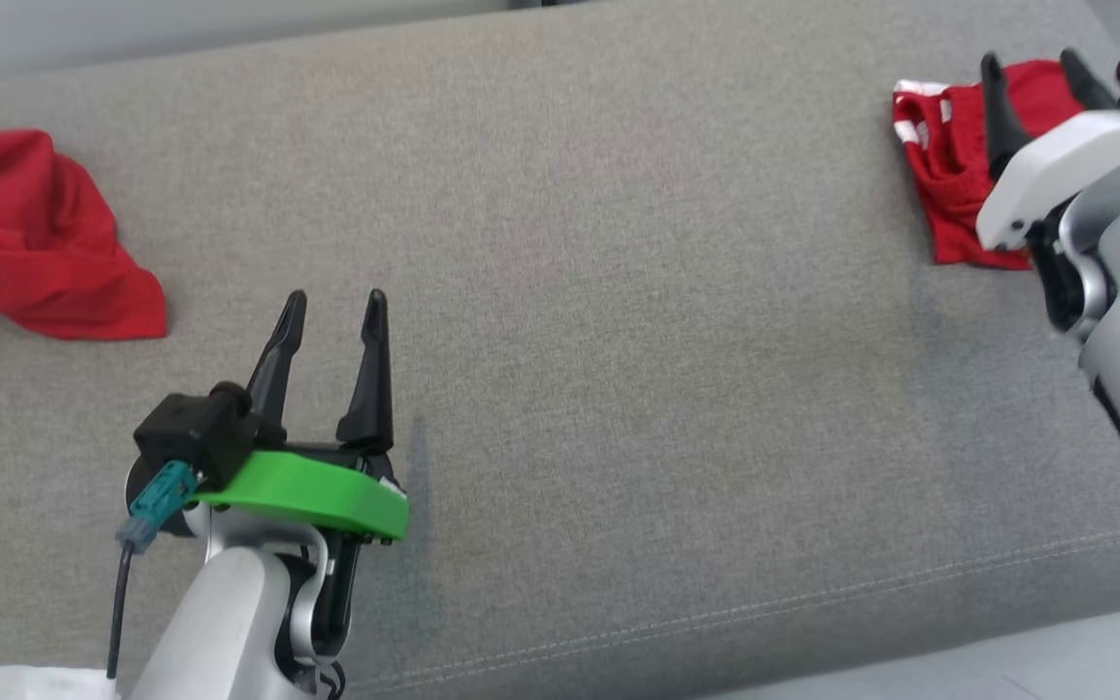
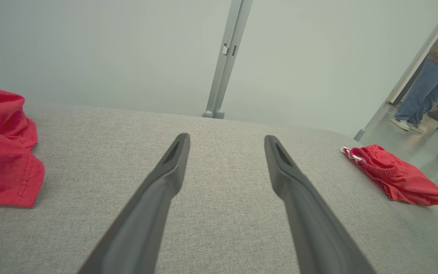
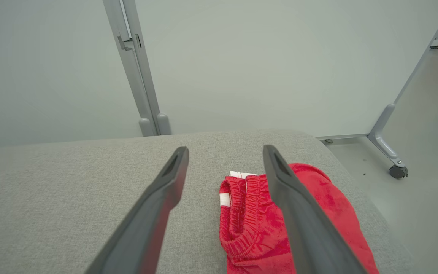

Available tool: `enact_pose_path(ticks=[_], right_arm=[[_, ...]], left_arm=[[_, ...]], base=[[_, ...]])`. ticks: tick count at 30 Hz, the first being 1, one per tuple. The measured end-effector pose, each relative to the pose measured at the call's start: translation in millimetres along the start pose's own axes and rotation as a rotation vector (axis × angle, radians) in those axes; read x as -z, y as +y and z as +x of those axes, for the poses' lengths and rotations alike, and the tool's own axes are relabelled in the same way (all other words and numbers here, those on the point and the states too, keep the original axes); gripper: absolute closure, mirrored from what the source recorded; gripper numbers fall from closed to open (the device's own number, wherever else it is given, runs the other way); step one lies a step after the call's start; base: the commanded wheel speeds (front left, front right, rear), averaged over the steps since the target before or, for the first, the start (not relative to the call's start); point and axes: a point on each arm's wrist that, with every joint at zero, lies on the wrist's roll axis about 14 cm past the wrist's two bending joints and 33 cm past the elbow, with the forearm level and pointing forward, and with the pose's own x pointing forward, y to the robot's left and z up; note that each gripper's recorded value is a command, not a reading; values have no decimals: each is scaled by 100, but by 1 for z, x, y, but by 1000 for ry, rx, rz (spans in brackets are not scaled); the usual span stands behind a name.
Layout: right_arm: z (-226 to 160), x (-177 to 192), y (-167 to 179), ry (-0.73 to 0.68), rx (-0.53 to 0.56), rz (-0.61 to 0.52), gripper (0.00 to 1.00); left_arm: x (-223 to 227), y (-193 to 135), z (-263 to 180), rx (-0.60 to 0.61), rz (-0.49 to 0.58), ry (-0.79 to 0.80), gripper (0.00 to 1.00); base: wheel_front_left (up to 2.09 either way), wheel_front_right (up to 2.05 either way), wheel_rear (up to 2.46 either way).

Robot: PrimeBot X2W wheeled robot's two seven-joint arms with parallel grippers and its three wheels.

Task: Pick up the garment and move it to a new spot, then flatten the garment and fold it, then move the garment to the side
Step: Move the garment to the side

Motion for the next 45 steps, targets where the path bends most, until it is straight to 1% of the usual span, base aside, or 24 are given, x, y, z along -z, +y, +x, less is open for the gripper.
enact_pose_path(ticks=[4,10,12,13,17,19,22,25,30,36,45], right_arm=[[-19,3,15,-2,-37,3,0],[-39,-26,57,-103,-129,54,0],[-47,-28,62,-120,-134,74,0],[-56,-25,66,-122,-136,84,0],[-69,-25,68,-142,-128,110,0],[-75,-29,70,-163,-129,114,0],[-84,-30,76,-184,-145,104,0],[-95,-22,83,-181,-156,103,0],[-112,-7,100,-165,-183,156,0],[-128,0,108,-170,-182,193,0],[-147,13,109,-166,-172,192,0]], left_arm=[[-6,7,-12,-37,-7,-12,0],[-13,22,-35,-104,3,-27,0],[-16,27,-41,-124,9,-33,0],[-18,32,-48,-139,34,-35,0],[-21,42,-62,-173,59,-44,0],[-23,45,-67,-178,91,-45,0],[-25,52,-75,-207,95,-51,0],[-25,56,-83,-227,97,-51,0],[-28,68,-97,-267,111,-59,0],[-32,69,-103,-276,129,-72,0],[-29,67,-107,-277,125,-69,0]], base=[[0,0,0],[0,0,0],[0,0,0],[0,0,0],[0,0,0],[0,0,0],[0,0,0],[0,0,0],[0,0,0],[0,0,0],[0,0,0]])
